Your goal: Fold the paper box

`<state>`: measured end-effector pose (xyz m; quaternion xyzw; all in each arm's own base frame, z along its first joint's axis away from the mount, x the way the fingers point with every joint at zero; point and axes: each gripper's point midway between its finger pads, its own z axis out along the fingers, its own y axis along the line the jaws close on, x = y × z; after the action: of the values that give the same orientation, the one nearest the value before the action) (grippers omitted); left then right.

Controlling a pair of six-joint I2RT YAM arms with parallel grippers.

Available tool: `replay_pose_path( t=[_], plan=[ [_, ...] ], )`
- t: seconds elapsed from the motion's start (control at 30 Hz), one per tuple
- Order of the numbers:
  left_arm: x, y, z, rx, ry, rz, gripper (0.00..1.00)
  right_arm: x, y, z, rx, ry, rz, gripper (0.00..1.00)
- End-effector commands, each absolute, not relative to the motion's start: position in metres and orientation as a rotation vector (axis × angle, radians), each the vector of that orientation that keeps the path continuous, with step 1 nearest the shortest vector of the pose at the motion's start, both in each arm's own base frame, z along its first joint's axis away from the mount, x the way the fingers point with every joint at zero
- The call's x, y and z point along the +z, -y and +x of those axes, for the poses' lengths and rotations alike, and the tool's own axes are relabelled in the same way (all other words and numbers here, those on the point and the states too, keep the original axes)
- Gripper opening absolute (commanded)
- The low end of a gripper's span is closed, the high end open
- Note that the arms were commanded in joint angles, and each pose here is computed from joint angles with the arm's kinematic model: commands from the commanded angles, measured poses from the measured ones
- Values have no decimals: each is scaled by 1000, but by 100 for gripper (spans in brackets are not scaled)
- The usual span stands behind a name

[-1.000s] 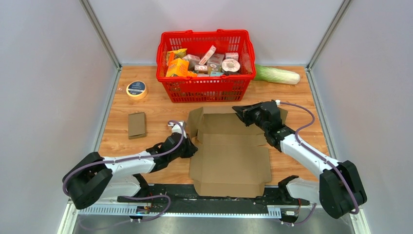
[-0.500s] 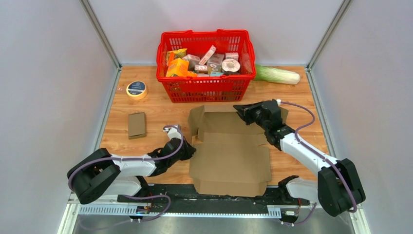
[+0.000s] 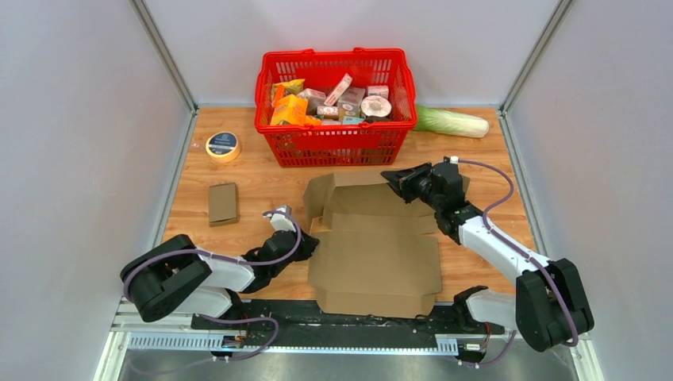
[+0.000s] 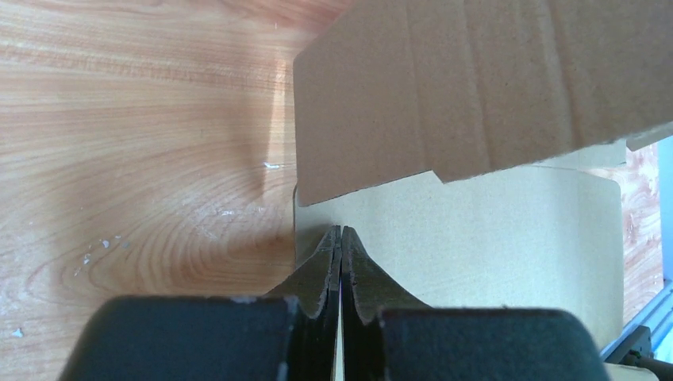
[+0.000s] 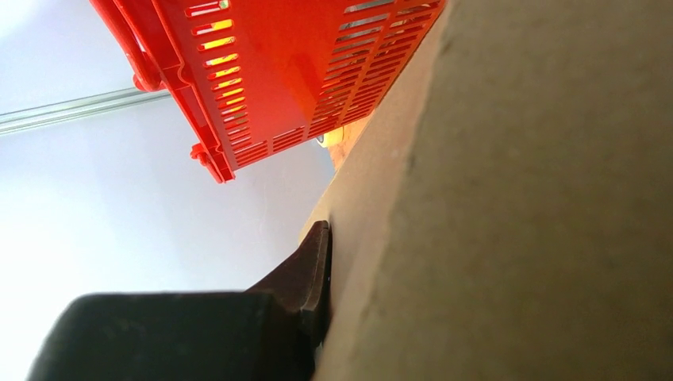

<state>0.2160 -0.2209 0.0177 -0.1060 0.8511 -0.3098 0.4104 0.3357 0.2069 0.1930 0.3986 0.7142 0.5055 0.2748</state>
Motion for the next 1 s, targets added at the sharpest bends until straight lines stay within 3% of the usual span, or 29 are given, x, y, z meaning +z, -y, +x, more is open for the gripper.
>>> replay_pose_path(
  t=[0.0, 0.3, 0.77, 0.97],
  plan=[
    [-23, 182, 209, -525, -2220, -192, 3, 169, -197, 329, 1257, -2001, 994, 5],
    [-28, 175, 201, -523, -2233, -192, 4, 173, -187, 350, 1269, -2018, 1074, 4],
    [9, 180, 212, -501, -2206, -159, 9, 167, -186, 356, 1271, -2059, 1077, 2],
    [59, 179, 220, -502, -2144, -143, 24, 169, -184, 354, 1270, -2043, 1075, 2]
  ],
)
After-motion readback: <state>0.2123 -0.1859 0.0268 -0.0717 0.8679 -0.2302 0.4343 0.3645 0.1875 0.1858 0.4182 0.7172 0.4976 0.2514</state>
